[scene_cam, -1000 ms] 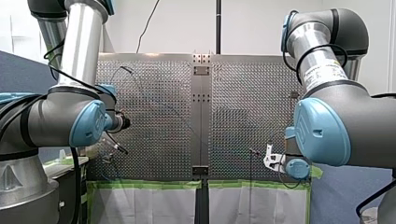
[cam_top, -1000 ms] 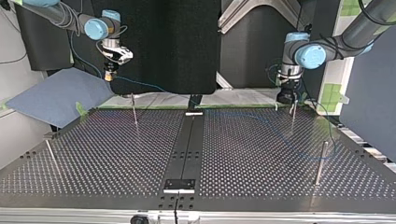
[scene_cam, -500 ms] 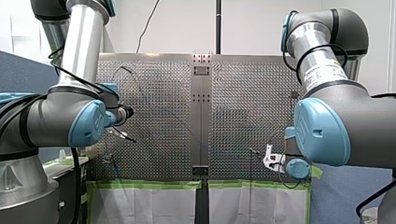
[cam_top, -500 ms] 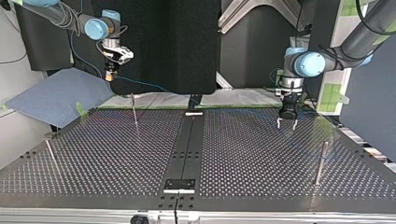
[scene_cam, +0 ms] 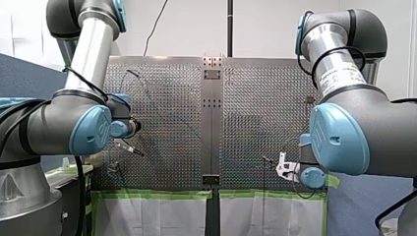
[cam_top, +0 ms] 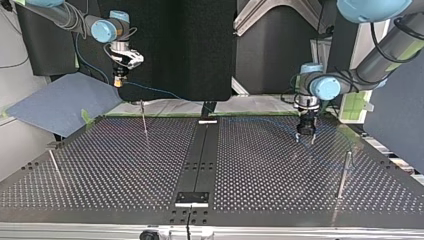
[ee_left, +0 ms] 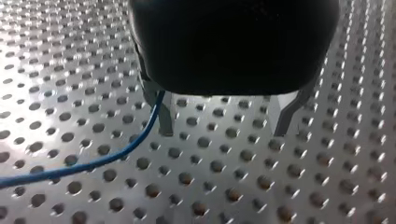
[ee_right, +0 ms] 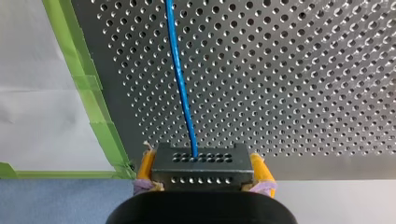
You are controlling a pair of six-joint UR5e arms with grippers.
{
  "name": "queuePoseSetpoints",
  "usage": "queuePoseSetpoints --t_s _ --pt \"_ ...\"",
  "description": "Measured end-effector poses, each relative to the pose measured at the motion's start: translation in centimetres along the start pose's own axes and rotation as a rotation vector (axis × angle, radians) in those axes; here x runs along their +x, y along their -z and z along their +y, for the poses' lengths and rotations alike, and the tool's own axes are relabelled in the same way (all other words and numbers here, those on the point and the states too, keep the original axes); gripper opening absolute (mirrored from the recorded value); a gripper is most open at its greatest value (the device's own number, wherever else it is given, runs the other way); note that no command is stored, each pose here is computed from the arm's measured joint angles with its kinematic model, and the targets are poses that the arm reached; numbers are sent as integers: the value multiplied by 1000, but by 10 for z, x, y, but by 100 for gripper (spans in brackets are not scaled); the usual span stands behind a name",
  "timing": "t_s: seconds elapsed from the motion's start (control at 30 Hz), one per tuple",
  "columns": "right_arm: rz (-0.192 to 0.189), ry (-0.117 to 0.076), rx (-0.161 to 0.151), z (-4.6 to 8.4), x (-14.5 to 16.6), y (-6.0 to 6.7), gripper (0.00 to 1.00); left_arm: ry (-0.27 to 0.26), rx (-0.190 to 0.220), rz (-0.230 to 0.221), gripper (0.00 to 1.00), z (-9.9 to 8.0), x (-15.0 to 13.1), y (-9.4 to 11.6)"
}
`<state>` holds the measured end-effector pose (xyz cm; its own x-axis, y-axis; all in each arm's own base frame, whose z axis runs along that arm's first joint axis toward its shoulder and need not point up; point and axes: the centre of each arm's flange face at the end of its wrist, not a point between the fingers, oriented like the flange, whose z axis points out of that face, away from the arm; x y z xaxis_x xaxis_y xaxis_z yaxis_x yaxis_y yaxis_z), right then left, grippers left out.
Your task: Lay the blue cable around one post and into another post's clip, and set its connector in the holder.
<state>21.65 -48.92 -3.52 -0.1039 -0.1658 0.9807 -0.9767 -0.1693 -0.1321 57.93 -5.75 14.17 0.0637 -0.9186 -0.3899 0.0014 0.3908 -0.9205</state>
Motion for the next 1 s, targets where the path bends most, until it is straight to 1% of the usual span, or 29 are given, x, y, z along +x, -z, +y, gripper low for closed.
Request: queuePoseSetpoints --t_s 0.17,0.23,0.33,0.43,0.6,0.77,1.0 --pt "-1 1 4 -2 0 1 0 -53 -23 -38 100 -9 -5 -14" --pt "0 1 5 -3 0 1 0 -73 -37 -47 100 -12 -5 -17" --pt "0 0 6 -3 0 1 0 -105 -71 -53 100 -13 0 -14" --pt "1 0 6 -3 0 0 0 -136 -116 -53 100 -8 4 -6" --pt "1 -1 6 -3 0 1 0 -189 -213 -48 100 7 10 14" --pt "1 -2 7 -3 0 1 0 -235 -283 -53 100 16 10 26" --pt "1 -2 7 -3 0 1 0 -304 -375 -69 100 24 3 35"
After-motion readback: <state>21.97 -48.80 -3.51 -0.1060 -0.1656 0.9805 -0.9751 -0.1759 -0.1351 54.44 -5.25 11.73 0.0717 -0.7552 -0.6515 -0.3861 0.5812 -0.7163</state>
